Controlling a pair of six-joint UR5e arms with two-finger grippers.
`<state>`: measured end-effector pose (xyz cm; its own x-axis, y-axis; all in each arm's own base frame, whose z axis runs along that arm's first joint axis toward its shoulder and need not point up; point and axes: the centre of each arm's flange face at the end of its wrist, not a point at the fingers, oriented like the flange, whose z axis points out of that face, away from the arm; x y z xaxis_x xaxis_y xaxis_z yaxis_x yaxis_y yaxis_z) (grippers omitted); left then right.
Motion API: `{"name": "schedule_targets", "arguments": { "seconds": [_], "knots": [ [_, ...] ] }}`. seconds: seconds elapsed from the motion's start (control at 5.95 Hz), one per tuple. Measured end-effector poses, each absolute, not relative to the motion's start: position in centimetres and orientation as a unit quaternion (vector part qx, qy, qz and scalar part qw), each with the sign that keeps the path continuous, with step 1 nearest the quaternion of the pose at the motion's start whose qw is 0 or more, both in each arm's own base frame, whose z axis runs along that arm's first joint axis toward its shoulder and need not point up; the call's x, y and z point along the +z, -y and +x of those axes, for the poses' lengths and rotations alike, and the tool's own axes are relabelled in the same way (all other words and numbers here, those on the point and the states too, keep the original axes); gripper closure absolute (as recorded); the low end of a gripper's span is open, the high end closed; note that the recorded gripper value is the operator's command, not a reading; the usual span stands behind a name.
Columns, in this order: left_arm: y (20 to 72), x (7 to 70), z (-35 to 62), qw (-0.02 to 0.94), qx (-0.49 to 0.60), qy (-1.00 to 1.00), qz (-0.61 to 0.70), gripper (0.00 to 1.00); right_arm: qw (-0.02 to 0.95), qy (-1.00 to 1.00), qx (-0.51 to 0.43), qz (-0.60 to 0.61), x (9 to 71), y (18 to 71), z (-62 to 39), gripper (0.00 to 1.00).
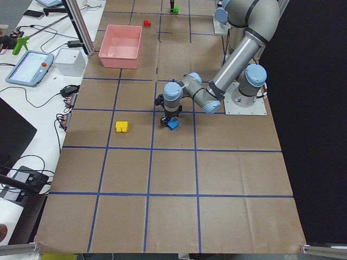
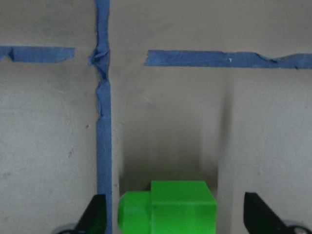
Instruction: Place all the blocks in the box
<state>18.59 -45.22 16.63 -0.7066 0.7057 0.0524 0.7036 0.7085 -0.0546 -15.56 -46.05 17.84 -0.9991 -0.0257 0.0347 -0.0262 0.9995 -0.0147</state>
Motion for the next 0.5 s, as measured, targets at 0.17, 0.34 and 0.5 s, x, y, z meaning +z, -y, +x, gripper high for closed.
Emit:
{"name": "schedule_targets", "arguments": {
  "seconds": [0.17,0.34,0.5],
  "knots": [
    [45.34,16.88,18.63,0.032,0.017,0.924,-0.382,0.16,0.015,1.0,0.002,0.013,17.5,45.69,-15.33,0.44],
    [45.41,17.05,18.57,0.03,0.018,0.923,-0.383,0.16,0.015,1.0,-0.002,0.013,17.36,45.46,-15.21,0.84],
    [45.5,17.08,18.5,0.029,0.019,0.923,-0.384,0.16,0.015,1.0,-0.006,0.013,17.29,45.36,-15.15,0.95]
  ]
}}
